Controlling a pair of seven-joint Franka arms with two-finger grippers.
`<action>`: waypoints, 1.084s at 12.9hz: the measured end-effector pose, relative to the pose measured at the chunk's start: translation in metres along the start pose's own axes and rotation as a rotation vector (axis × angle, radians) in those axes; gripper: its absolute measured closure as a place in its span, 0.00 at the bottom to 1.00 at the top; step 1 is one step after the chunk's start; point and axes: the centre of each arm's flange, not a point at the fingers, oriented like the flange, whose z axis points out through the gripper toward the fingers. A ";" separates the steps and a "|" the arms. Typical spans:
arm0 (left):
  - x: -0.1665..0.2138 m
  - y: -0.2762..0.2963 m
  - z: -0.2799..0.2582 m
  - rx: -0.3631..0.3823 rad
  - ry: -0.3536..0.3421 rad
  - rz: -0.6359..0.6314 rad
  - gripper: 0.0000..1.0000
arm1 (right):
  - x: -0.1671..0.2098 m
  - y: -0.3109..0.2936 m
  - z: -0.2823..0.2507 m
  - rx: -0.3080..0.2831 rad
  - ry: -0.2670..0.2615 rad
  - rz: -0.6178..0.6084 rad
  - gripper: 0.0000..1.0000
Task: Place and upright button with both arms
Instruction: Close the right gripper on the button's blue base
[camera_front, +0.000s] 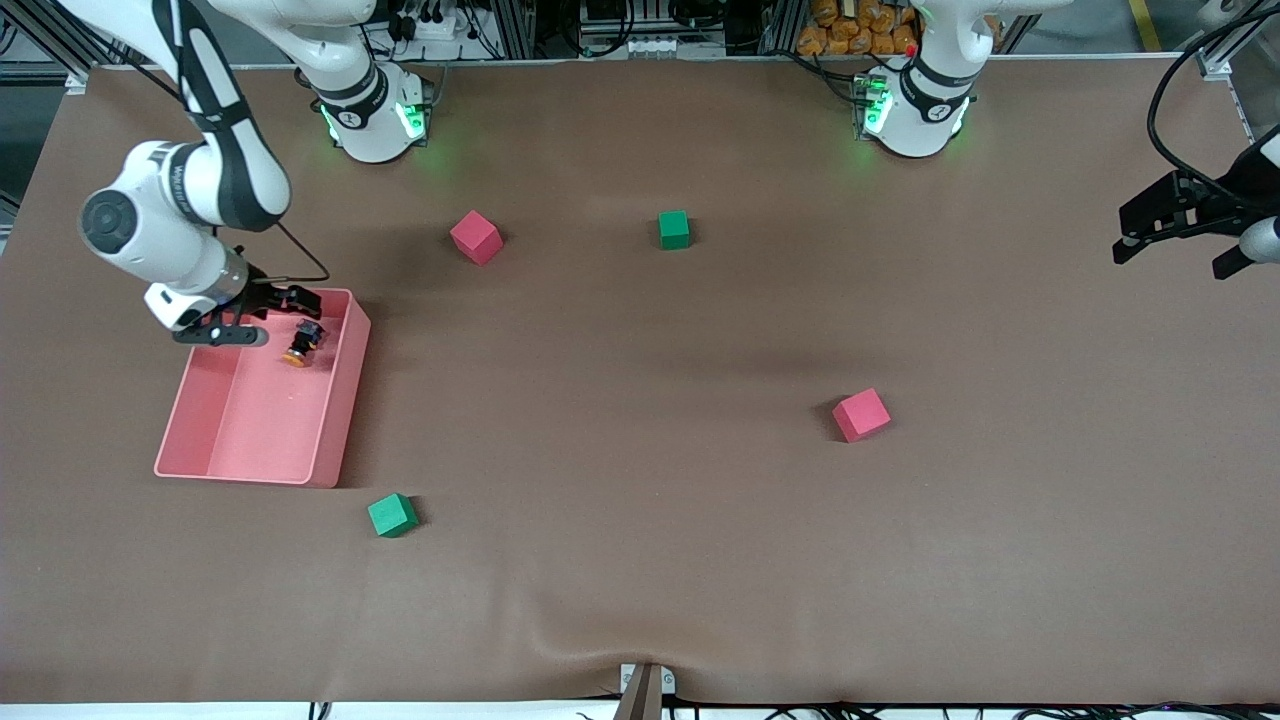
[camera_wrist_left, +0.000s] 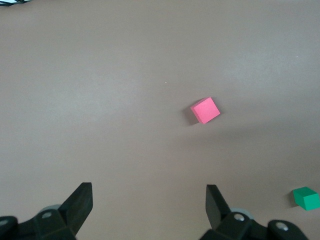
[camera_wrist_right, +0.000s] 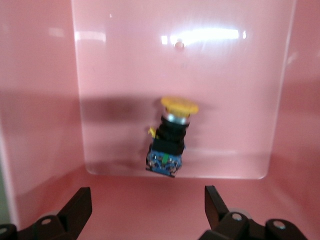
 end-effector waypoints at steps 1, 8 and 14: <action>0.000 0.000 0.000 0.000 0.000 0.000 0.00 | -0.005 0.000 0.009 0.002 -0.020 0.000 0.00; 0.001 0.000 0.002 0.000 -0.003 0.000 0.00 | -0.008 0.001 0.062 0.001 -0.070 0.002 0.00; 0.001 0.000 0.002 -0.001 -0.004 0.000 0.00 | -0.006 0.001 0.060 -0.001 -0.055 0.001 0.00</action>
